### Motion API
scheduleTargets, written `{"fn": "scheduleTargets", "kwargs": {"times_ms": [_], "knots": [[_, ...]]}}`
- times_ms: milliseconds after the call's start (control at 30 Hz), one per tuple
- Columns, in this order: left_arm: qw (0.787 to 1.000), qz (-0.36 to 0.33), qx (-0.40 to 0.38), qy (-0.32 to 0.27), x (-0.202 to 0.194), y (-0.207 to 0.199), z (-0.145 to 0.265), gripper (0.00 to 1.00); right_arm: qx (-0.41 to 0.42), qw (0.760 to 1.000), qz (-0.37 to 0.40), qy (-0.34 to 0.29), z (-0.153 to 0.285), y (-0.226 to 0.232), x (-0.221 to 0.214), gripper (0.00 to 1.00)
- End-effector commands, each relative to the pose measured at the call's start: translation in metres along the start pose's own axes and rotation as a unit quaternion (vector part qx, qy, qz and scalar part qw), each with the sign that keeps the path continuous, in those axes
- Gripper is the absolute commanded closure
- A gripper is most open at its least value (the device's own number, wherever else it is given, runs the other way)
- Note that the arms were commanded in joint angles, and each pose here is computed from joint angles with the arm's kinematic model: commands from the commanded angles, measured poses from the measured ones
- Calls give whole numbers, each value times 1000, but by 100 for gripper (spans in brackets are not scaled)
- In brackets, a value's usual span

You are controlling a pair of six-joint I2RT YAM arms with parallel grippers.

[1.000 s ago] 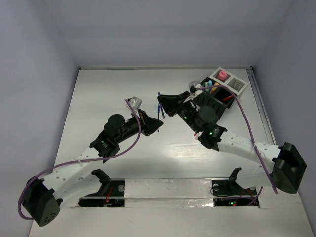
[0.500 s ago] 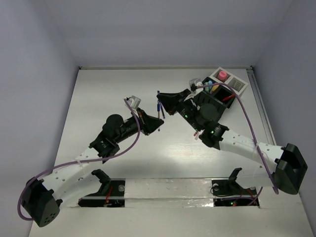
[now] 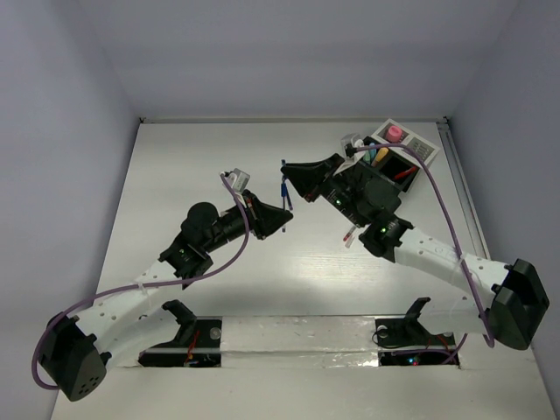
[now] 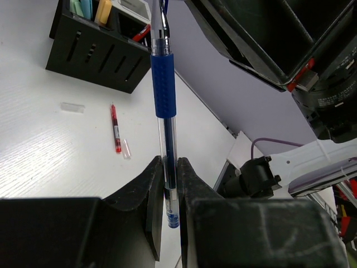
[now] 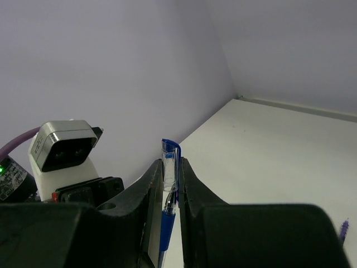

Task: Sort the stationery into containers
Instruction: Close the pen cap on the pen.

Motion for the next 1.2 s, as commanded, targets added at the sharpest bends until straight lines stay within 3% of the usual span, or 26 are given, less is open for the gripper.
{"fn": "scheduleTargets", "kwargs": {"times_ms": [0,333,633,1167], "knots": [[996,-29,-62,-56,36,-29,0,100,38,999,-10,18,5,9,-3,100],[995,-30,-73,-59,39,-34,1,100,111,993,-6,39,9,28,-5,100],[995,-28,-74,-62,38,-35,6,100,110,993,-27,31,11,20,0,100],[997,-21,-54,-48,28,-27,8,100,44,997,-50,-44,25,11,39,100]]}}
Point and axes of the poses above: each gripper's point midway between its finger pads, its own z axis back along the fingers, its own y axis along the line the jaws close on, x = y × z, the point moved 2 cm from there along z, back along the fingers, and after that the axes turned 10 degrees about -z, right-handed, at the moved point
